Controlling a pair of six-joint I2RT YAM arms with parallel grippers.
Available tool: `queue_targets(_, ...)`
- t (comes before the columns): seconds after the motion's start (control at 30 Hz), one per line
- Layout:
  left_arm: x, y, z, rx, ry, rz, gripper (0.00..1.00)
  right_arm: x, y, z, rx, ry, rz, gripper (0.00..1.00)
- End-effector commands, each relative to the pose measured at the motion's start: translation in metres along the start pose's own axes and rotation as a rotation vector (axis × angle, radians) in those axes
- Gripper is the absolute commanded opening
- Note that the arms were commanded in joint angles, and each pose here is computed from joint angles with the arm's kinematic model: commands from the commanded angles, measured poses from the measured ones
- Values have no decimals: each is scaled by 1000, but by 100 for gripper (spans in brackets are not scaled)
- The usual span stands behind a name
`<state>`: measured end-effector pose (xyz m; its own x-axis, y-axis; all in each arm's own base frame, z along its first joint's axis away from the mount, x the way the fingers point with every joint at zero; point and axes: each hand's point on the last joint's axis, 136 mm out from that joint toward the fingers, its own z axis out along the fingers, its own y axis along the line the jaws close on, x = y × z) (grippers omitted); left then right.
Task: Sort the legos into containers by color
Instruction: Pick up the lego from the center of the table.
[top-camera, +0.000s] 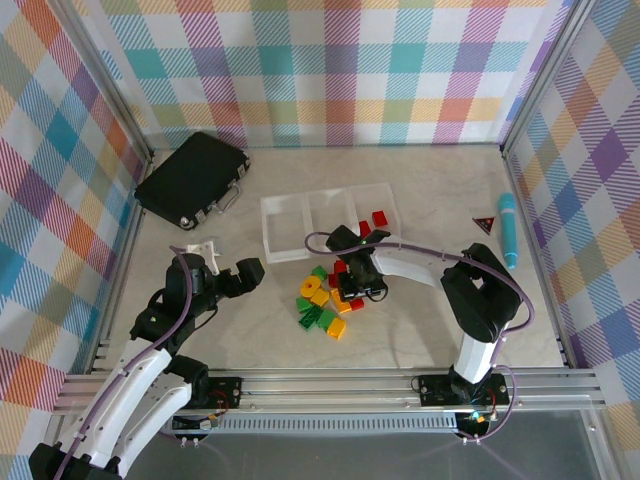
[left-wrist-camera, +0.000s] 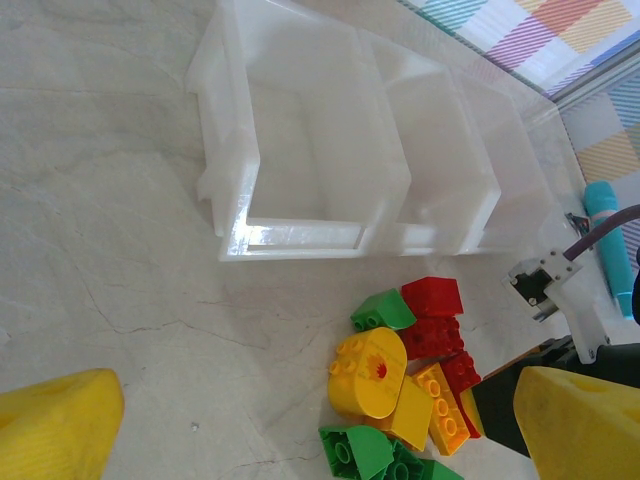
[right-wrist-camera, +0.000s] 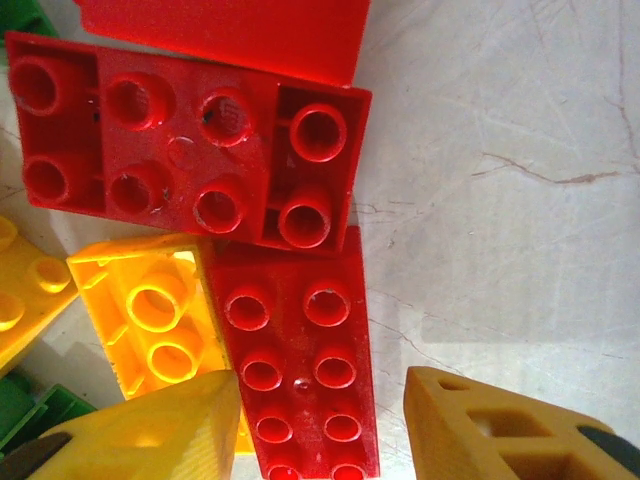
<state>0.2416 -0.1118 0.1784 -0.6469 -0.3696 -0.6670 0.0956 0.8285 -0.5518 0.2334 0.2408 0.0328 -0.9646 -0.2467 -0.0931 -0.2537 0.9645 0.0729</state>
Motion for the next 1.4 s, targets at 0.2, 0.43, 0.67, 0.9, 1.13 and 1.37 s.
queue_targets(0.2, 6, 0, 0, 1, 15, 0, 100, 9, -15, 11, 31, 32, 11, 43)
queue_targets(0.43, 6, 0, 1, 2, 17, -1, 100, 9, -25, 11, 72, 35, 15, 43)
queue_targets(0.67, 6, -1, 2, 8, 17, -6, 100, 6, -27, 26, 101, 56, 5, 45)
queue_targets(0.9, 4, -2, 0, 3, 13, 2, 100, 0, -33, 9, 134, 15, -5, 32)
queue_targets(1.13, 1, -9, 5, 44, -1, -6, 100, -37, -35, -62, 110, -162, -61, 28)
queue_targets(1.37, -2, -18, 17, 68, 22, -11, 100, -107, -65, -110, 64, -303, -31, 26)
